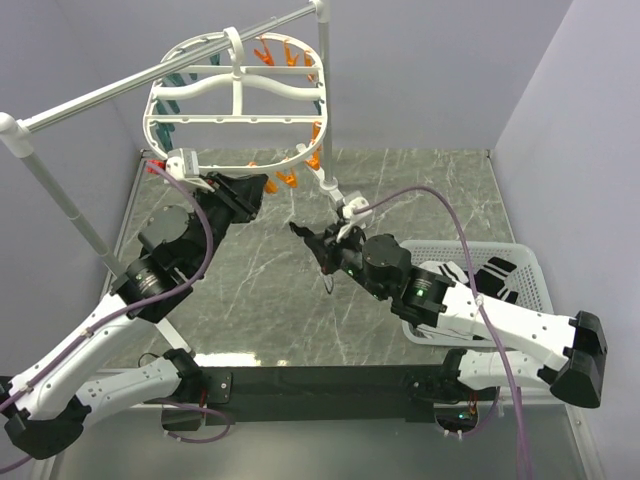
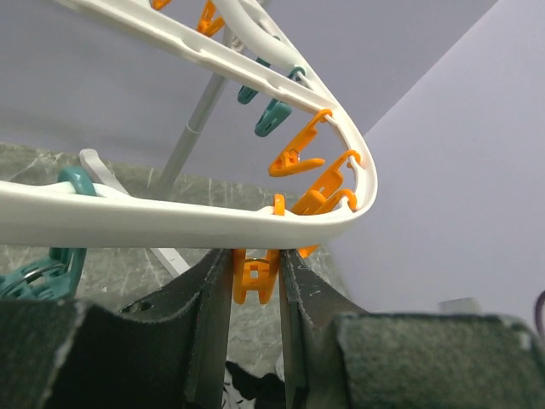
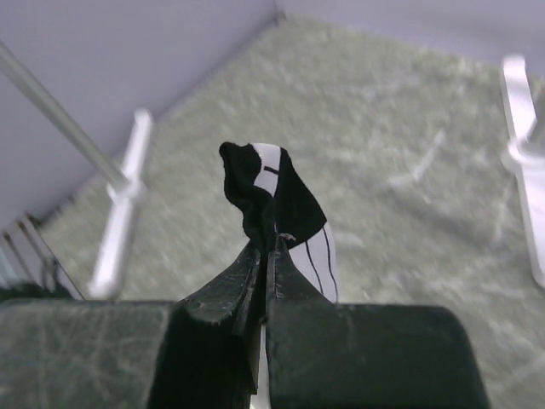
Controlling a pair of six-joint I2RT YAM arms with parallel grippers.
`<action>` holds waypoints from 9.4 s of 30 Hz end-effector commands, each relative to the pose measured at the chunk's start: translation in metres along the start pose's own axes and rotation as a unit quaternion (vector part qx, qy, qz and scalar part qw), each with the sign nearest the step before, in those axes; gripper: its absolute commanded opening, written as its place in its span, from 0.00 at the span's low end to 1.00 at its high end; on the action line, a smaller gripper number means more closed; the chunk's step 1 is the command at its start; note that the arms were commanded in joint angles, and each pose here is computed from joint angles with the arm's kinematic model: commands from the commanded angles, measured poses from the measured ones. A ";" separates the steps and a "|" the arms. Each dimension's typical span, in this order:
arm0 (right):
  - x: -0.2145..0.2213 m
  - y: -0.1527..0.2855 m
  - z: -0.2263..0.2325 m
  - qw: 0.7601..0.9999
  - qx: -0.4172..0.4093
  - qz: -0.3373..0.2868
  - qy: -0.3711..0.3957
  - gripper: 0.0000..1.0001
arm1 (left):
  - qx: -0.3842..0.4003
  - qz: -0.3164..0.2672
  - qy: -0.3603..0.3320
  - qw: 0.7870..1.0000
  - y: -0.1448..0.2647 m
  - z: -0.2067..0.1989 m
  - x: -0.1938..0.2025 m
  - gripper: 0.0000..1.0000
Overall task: Clip the socks to the hanger
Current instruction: Clamp the sock onto the hanger, then open the clamp at the hanger.
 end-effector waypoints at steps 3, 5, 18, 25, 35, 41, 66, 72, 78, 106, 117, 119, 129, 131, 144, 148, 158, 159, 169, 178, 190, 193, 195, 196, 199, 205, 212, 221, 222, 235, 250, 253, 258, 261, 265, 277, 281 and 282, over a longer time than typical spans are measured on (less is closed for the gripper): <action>-0.072 -0.016 0.027 0.993 0.015 -0.105 -0.045 0.00 | -0.008 -0.027 0.019 0.999 -0.009 -0.004 -0.013 0.27; -0.073 -0.024 0.034 0.993 0.023 -0.106 -0.040 0.00 | -0.011 -0.024 0.017 0.999 -0.012 -0.004 -0.010 0.27; -0.088 -0.037 0.038 0.987 0.087 -0.131 -0.027 0.00 | -0.015 -0.031 0.016 0.999 -0.010 -0.001 -0.012 0.27; -0.089 -0.038 0.035 0.984 0.117 -0.134 -0.025 0.00 | -0.015 -0.032 0.012 0.999 -0.008 0.000 -0.012 0.27; -0.096 -0.036 0.033 0.981 0.123 -0.147 -0.027 0.00 | -0.025 -0.034 0.005 0.999 -0.009 0.005 -0.010 0.27; -0.099 -0.034 0.037 0.981 0.111 -0.154 -0.028 0.00 | -0.029 -0.029 0.001 0.999 -0.011 0.007 -0.006 0.27; -0.100 -0.041 0.049 0.982 0.104 -0.155 -0.002 0.00 | -0.010 -0.027 0.011 1.000 -0.013 0.001 -0.002 0.27; -0.100 -0.045 0.048 0.981 0.120 -0.153 -0.004 0.00 | -0.008 -0.030 0.011 0.999 -0.010 0.001 -0.004 0.27; -0.109 -0.042 0.047 0.978 0.126 -0.164 -0.002 0.00 | -0.012 -0.029 0.006 0.999 -0.011 0.003 -0.003 0.27; -0.113 -0.047 0.065 0.982 0.110 -0.152 0.027 0.00 | -0.001 -0.028 -0.001 1.000 -0.009 0.003 0.002 0.30; -0.106 -0.049 0.062 0.982 0.114 -0.144 0.034 0.00 | 0.000 -0.029 0.005 1.000 -0.004 0.003 -0.004 0.61; -0.106 -0.049 0.063 0.983 0.112 -0.143 0.034 0.00 | -0.002 -0.029 0.008 1.000 -0.004 0.003 -0.003 0.71; -0.094 -0.051 0.075 0.990 0.068 -0.116 0.043 0.00 | 0.006 -0.033 0.010 0.999 0.003 0.005 -0.010 0.80; -0.092 -0.048 0.080 0.992 0.047 -0.110 0.044 0.10 | 0.009 -0.030 0.000 1.000 0.002 0.006 -0.010 0.80; -0.087 0.003 0.058 0.995 0.021 -0.074 0.071 0.66 | 0.010 -0.039 -0.023 0.999 0.009 0.012 -0.019 0.81; -0.082 0.023 0.017 0.992 0.063 -0.090 0.067 0.70 | 0.008 -0.046 -0.024 0.999 0.011 0.013 -0.024 0.81; -0.101 0.034 -0.042 0.984 0.054 -0.157 0.058 0.68 | -0.050 -0.068 -0.017 0.996 0.012 0.037 -0.034 0.82; -0.103 0.032 -0.039 0.983 0.041 -0.164 0.073 0.67 | -0.051 -0.071 -0.016 0.996 0.013 0.038 -0.036 0.82; -0.111 -0.008 0.003 0.963 -0.065 -0.224 0.136 0.60 | -0.051 -0.071 -0.017 0.996 0.011 0.042 -0.037 0.82; -0.126 -0.034 0.010 0.945 -0.083 -0.274 0.159 0.56 | -0.062 -0.074 -0.018 0.995 0.009 0.050 -0.040 0.82; -0.143 -0.027 0.014 0.921 -0.152 -0.308 0.186 0.52 | -0.068 -0.072 -0.015 0.995 0.004 0.059 -0.040 0.82; -0.142 -0.032 0.021 0.917 -0.177 -0.298 0.197 0.51 | -0.068 -0.075 -0.016 0.995 0.005 0.059 -0.041 0.82; -0.143 -0.031 0.026 0.912 -0.196 -0.299 0.202 0.51 | -0.068 -0.074 -0.016 0.995 0.005 0.059 -0.041 0.82; -0.141 -0.033 0.028 0.911 -0.203 -0.295 0.204 0.51 | -0.068 -0.074 -0.017 0.995 0.005 0.060 -0.041 0.82; -0.142 -0.037 0.029 0.910 -0.210 -0.292 0.205 0.51 | -0.067 -0.071 -0.020 0.995 0.004 0.059 -0.040 0.82; -0.150 -0.041 0.027 0.910 -0.215 -0.295 0.199 0.53 | -0.064 -0.075 -0.024 0.995 0.007 0.058 -0.043 0.82; -0.164 -0.049 0.031 0.906 -0.225 -0.293 0.207 0.51 | -0.061 -0.078 -0.024 0.995 0.009 0.057 -0.046 0.82; -0.159 -0.049 0.027 0.912 -0.217 -0.279 0.208 0.35 | -0.062 -0.079 -0.024 0.995 0.009 0.058 -0.046 0.82; -0.159 -0.048 0.025 0.913 -0.214 -0.279 0.209 0.35 | -0.061 -0.078 -0.023 0.995 0.008 0.058 -0.046 0.82; -0.153 -0.047 0.018 0.923 -0.196 -0.266 0.196 0.37 | -0.060 -0.078 -0.020 0.995 0.008 0.058 -0.045 0.82; -0.150 -0.045 0.015 0.925 -0.191 -0.263 0.199 0.49 | -0.058 -0.078 -0.020 0.995 0.008 0.058 -0.046 0.82; -0.153 -0.043 0.015 0.924 -0.189 -0.268 0.198 0.43 | -0.059 -0.078 -0.020 0.995 0.009 0.058 -0.046 0.82; -0.150 -0.043 0.013 0.927 -0.184 -0.261 0.199 0.37 | -0.059 -0.081 -0.020 0.995 0.009 0.058 -0.047 0.82; -0.148 -0.042 0.012 0.927 -0.183 -0.263 0.198 0.36 | -0.058 -0.081 -0.019 0.995 0.009 0.057 -0.047 0.82; -0.153 -0.042 0.013 0.925 -0.183 -0.266 0.198 0.22 | -0.058 -0.081 -0.020 0.995 0.009 0.058 -0.047 0.82; -0.159 -0.033 0.011 0.934 -0.167 -0.265 0.172 0.00 | 0.033 -0.044 -0.018 0.998 0.017 0.021 -0.047 0.81; -0.158 -0.032 0.014 0.938 -0.159 -0.257 0.169 0.00 | 0.081 -0.017 -0.001 0.997 0.032 0.003 -0.042 0.81; -0.162 -0.031 0.016 0.938 -0.156 -0.259 0.171 0.00 | 0.089 -0.014 0.003 0.996 0.036 0.000 -0.042 0.81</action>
Point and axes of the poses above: each gripper's point midway between its finger pads, its own y axis back along the fingers, its own z axis along the line the jaws close on, x = y × z, the point moved 1 cm from there along y, back along the fingers, and after that the axes turned 3 degrees about -y, right-handed, at the moved point
